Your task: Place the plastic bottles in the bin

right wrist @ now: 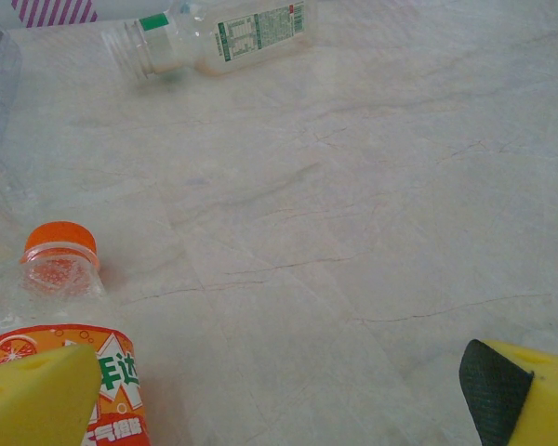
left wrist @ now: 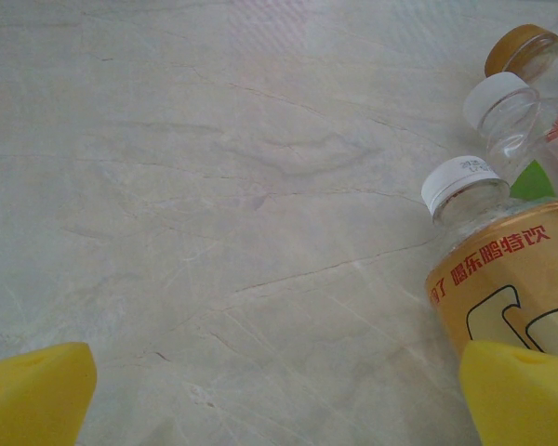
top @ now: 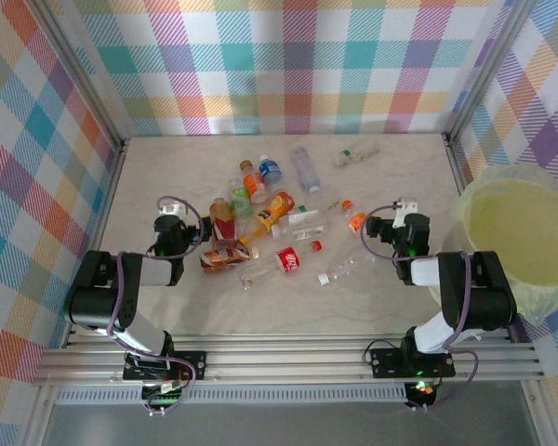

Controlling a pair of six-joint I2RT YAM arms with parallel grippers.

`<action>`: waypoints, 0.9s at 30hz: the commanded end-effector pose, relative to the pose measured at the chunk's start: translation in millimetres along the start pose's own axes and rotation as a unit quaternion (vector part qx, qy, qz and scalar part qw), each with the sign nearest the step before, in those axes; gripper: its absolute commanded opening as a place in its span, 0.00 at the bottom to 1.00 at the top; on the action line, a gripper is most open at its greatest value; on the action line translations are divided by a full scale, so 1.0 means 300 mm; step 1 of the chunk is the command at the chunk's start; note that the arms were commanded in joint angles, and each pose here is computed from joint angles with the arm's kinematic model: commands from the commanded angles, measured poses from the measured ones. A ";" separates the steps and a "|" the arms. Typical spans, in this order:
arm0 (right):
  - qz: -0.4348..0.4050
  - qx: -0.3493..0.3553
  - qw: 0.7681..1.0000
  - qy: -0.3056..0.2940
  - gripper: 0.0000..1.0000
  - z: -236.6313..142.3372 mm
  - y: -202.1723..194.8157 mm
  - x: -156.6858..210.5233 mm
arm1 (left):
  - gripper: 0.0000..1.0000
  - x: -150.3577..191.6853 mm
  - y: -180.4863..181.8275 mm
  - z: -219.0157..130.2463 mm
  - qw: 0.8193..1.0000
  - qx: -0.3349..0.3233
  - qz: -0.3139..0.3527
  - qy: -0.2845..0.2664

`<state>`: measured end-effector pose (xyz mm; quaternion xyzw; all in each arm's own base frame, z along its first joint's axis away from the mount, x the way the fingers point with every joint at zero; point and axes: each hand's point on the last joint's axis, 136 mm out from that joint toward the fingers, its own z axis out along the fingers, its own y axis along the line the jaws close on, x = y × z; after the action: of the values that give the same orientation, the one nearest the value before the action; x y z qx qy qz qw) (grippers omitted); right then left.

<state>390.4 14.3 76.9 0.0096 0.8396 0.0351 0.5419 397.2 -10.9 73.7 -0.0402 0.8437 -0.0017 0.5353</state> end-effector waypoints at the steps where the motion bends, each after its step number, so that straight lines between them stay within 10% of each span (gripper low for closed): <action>1: 0.000 0.002 1.000 -0.029 1.00 -0.001 -0.006 -0.057 | 1.00 -0.020 0.010 -0.005 1.000 -0.003 -0.004 -0.013; 17: -0.016 -0.033 0.999 -0.015 1.00 -0.023 0.039 -0.093 | 1.00 -0.090 0.063 -0.068 0.998 -0.052 -0.030 -0.001; 27: 0.028 -0.089 0.989 0.111 1.00 -0.013 0.122 -0.145 | 1.00 -0.198 0.112 -0.275 0.982 -0.095 -0.165 0.015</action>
<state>418.0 33.5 138.6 -0.0115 0.8561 0.0838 0.5099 367.0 14.8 163.4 -0.1656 0.8210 -0.0025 0.5464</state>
